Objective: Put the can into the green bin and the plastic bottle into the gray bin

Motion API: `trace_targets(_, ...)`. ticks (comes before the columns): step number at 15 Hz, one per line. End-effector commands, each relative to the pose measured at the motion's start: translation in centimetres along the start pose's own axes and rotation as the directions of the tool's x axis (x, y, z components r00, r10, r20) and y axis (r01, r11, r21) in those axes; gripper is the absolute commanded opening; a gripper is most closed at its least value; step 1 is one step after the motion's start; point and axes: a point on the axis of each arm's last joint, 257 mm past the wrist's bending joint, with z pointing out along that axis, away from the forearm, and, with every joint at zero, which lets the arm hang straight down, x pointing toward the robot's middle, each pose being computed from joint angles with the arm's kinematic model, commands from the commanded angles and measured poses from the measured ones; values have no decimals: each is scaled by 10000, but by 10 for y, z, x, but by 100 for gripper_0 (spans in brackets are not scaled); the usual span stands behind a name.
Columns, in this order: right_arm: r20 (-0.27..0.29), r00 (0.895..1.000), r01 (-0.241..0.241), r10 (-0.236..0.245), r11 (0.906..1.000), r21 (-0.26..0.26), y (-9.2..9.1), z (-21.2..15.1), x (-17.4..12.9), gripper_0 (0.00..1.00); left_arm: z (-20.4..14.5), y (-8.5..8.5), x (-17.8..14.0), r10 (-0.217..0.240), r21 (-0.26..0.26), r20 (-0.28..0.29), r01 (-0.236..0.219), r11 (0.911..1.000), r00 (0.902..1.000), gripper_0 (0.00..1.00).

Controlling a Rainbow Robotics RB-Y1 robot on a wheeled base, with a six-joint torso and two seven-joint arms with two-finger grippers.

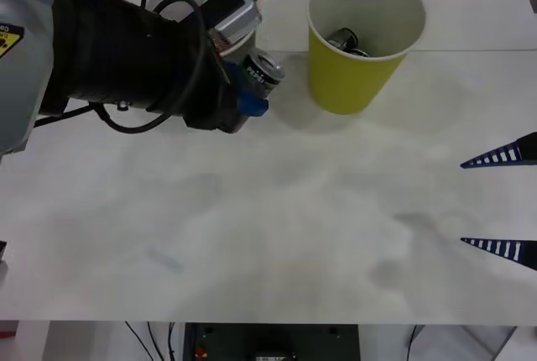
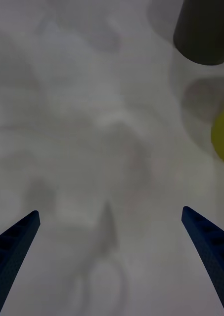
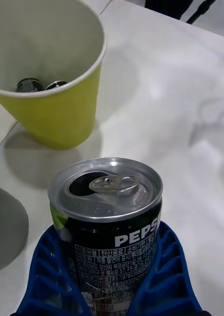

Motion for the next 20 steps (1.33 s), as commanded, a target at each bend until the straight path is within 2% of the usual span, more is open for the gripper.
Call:
trace_targets(1, 0, 10000, 1, -1, 10000, 0, 0, 0, 0, 100, 9, 12, -38, -196, 212, 365, 188, 9996, 9991, 0)
trace_targets(4, 0, 10000, 1, -1, 10000, 0, 0, 0, 0, 100, 22, 29, -89, -322, 113, 665, 315, 9994, 9973, 0)
trace_targets(7, 0, 10000, 1, -1, 10000, 0, 0, 0, 0, 100, 37, 37, -128, -522, 109, 620, 517, 9986, 9967, 0)
trace_targets(10, 0, 10000, 1, -1, 10000, 0, 0, 0, 0, 100, 58, 39, -156, -112, -226, -160, 108, 9997, 9998, 0)
trace_targets(12, 0, 10000, 1, -1, 10000, 0, 0, 0, 0, 100, 66, 43, -164, -293, -265, -443, 282, 9993, 9986, 0)
trace_targets(15, 0, 10000, 1, -1, 10000, 0, 0, 0, 0, 100, 84, 56, -157, -603, -579, -1182, 537, 9969, 9912, 1)
trace_targets(17, 0, 10000, 1, -1, 10000, 0, 0, 0, 0, 100, 100, 68, -164, -913, -736, -1054, 838, 9938, 9902, 0)
trace_targets(20, 0, 10000, 1, -1, 10000, 0, 0, 0, 0, 100, 114, 87, -180, -1244, -1112, -384, 1195, 9866, 9915, 0)
